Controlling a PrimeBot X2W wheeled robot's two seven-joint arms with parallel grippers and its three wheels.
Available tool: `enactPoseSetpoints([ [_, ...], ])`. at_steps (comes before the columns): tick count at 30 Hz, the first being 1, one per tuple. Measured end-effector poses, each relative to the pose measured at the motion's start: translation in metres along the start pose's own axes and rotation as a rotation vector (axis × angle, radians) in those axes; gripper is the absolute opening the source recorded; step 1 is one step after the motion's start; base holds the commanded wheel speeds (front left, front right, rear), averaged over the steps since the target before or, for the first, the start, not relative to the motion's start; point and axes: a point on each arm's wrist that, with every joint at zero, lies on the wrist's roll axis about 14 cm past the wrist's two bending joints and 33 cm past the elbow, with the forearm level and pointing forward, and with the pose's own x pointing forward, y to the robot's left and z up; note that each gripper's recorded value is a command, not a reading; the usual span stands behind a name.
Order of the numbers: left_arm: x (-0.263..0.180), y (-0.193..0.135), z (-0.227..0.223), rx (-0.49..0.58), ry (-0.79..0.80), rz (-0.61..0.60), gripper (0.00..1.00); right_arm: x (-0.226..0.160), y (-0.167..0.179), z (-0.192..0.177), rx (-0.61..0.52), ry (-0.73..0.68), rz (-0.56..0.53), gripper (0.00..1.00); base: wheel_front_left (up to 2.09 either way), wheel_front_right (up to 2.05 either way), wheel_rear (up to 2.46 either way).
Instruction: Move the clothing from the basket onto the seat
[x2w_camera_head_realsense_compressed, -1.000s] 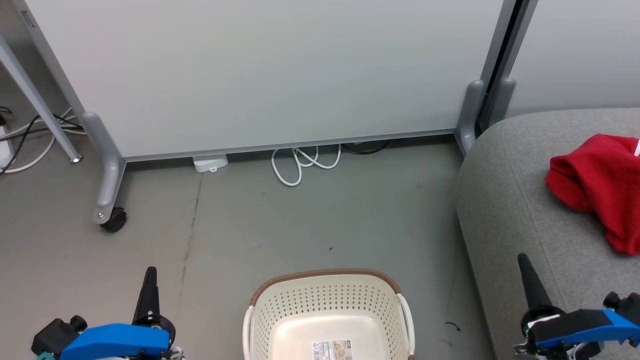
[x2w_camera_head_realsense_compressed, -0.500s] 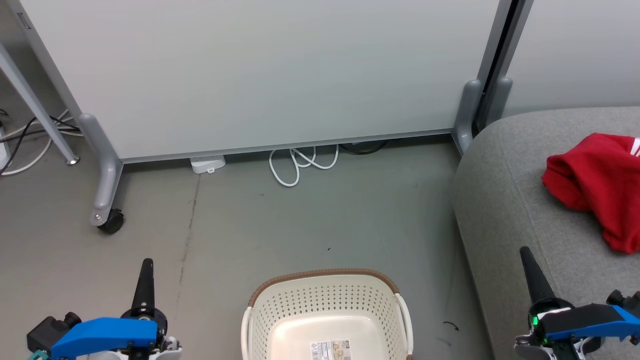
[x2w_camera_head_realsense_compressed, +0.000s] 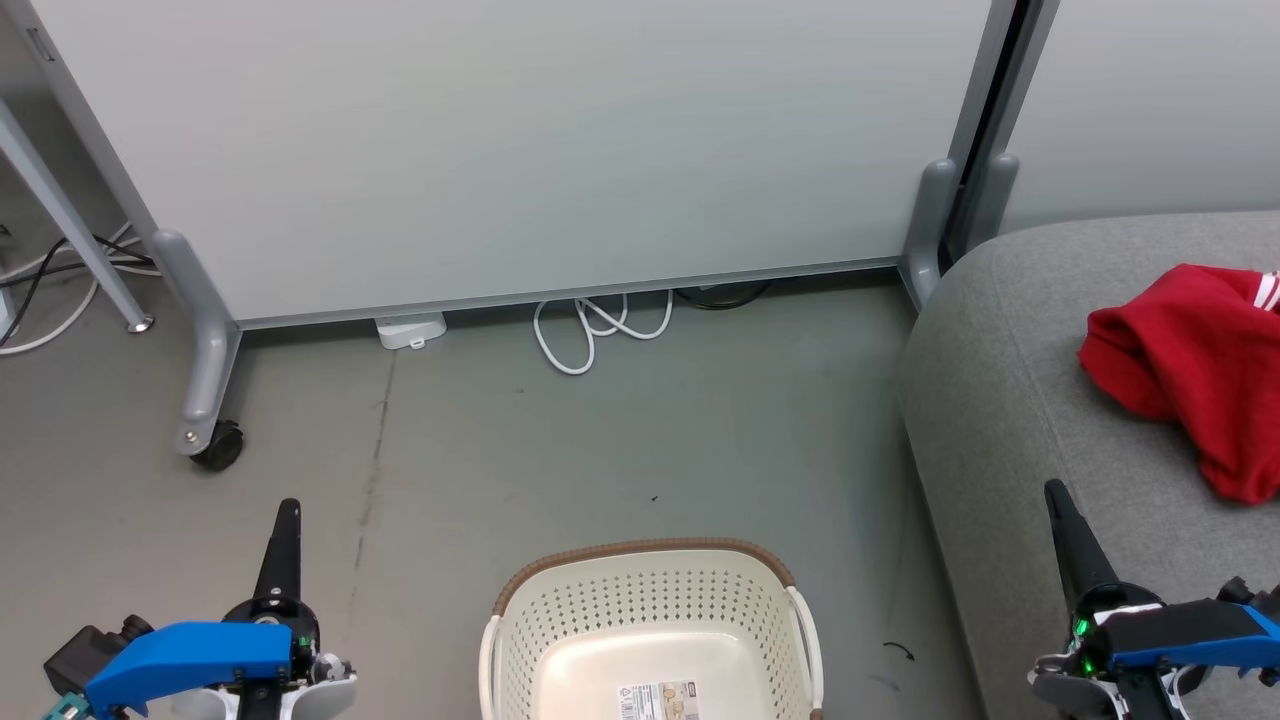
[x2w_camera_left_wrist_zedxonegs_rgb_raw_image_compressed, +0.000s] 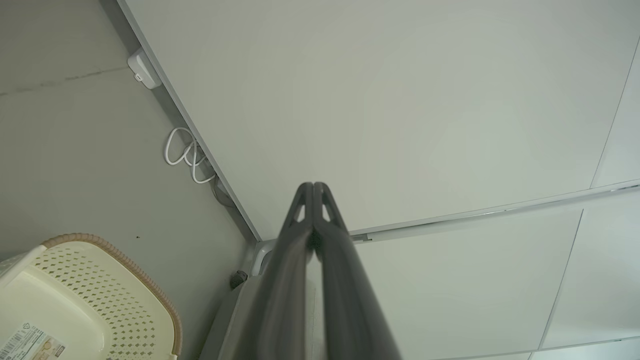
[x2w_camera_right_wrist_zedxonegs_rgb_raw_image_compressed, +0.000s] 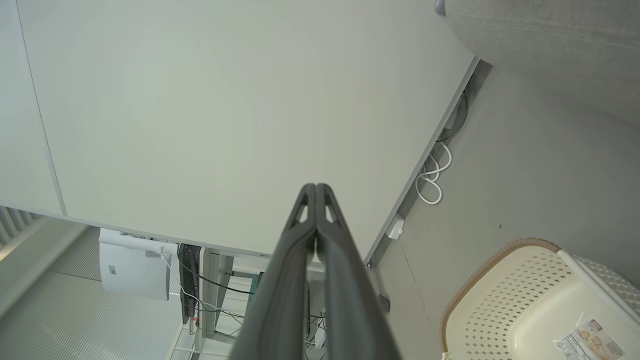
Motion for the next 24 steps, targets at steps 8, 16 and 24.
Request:
enactPoseSetpoints([
  [8,0.003,-0.006,0.001,-0.060,0.000,-0.019,0.00,0.000,0.003,0.003,0.067,-0.007,0.011,0.00,0.00,0.00,0.00],
  [16,0.006,-0.012,0.002,-0.115,0.003,-0.040,0.00,0.002,0.007,0.005,0.129,-0.013,0.028,0.00,0.00,0.00,0.00],
  [24,0.007,-0.017,0.003,-0.168,0.006,-0.057,0.00,0.002,0.010,0.008,0.188,-0.017,0.041,0.00,0.00,0.00,0.00],
])
